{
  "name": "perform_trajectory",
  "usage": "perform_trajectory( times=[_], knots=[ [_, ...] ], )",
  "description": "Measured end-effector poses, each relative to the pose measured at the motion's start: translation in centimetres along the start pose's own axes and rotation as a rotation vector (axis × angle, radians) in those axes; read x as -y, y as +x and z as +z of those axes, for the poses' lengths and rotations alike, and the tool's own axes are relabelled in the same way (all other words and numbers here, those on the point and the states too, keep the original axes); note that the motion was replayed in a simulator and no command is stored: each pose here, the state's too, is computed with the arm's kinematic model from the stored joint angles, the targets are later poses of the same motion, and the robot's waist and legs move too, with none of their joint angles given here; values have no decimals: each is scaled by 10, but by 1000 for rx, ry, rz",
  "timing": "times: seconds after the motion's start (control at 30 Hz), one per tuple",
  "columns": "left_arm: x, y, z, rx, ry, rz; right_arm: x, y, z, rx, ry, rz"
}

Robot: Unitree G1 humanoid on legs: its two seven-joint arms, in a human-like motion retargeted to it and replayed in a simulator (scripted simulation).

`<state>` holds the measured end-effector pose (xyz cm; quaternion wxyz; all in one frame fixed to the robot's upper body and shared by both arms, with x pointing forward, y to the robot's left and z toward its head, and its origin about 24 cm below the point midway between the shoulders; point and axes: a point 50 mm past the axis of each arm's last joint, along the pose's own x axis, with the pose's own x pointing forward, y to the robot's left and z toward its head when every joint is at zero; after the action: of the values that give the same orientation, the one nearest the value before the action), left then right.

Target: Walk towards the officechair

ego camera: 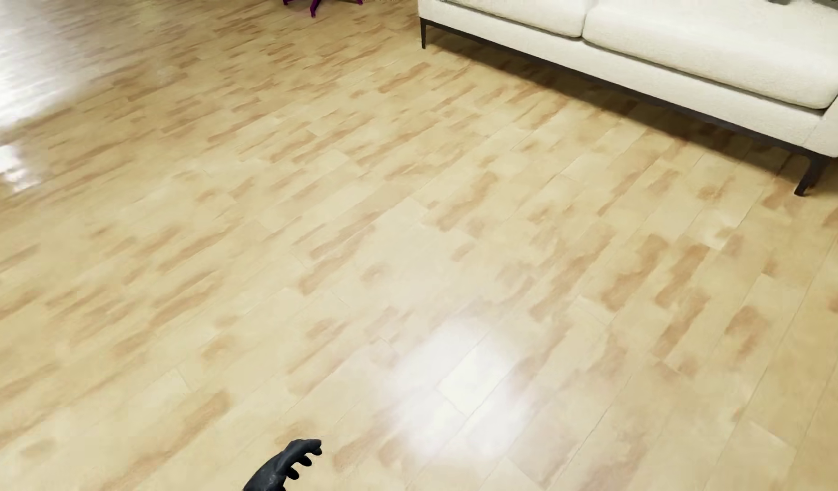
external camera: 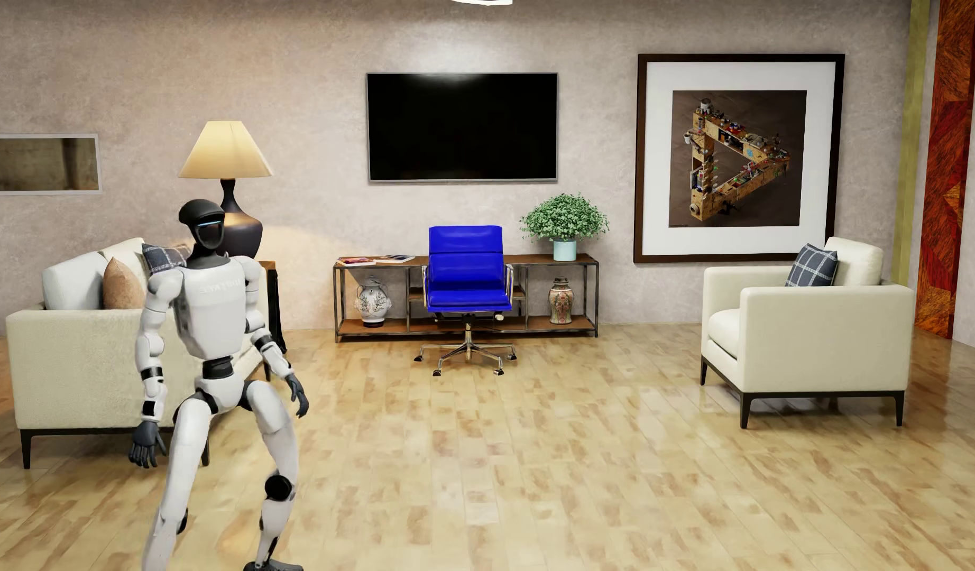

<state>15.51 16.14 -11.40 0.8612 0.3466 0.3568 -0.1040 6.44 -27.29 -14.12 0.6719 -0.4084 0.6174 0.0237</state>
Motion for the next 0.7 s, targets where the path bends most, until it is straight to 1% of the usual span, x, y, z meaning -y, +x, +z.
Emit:
perform_trajectory(
  times=[0.03, 0.07, 0.1, 0.13, 0.2, 0.23, 0.3, 0.4, 0.47, 0.53, 0.57, 0.6, 0.63, 0.7],
  knots=[
    [-2, -2, -1, -1, -30, 11, -20, -2, -5, 0, -103, 100],
    [-6, -3, -7, -29, -69, 33, -37, -6, -5, 10, -157, 172],
    [-10, -6, -14, -65, -114, 67, -53, -10, -2, 8, -149, 231],
    [-15, -8, -22, -102, -168, 110, -66, -15, 2, 12, -107, 271],
    [-29, -11, -33, -137, -245, 170, -80, -24, 17, 57, -16, 287],
    [-37, -11, -35, -136, -251, 187, -83, -27, 23, 86, 22, 280],
    [-55, -8, -28, -97, -228, 228, -80, -31, 25, 126, 69, 237],
    [-73, 9, 18, 50, -176, 253, -67, -33, 5, 120, 68, 123],
    [-71, 18, 53, 154, -69, 215, -64, -35, -24, 56, 48, 103],
    [-59, 24, 74, 209, 59, 157, -60, -36, -54, -33, 3, 116],
    [-50, 25, 75, 210, 106, 122, -54, -35, -64, -59, -17, 83],
    [-42, 26, 69, 186, 129, 87, -47, -34, -69, -75, -3, 34],
    [-35, 26, 56, 141, 148, 53, -38, -32, -70, -94, 69, -44],
    [-22, 23, 11, -50, 182, -20, -30, -28, -63, -126, 289, -149]
  ],
)
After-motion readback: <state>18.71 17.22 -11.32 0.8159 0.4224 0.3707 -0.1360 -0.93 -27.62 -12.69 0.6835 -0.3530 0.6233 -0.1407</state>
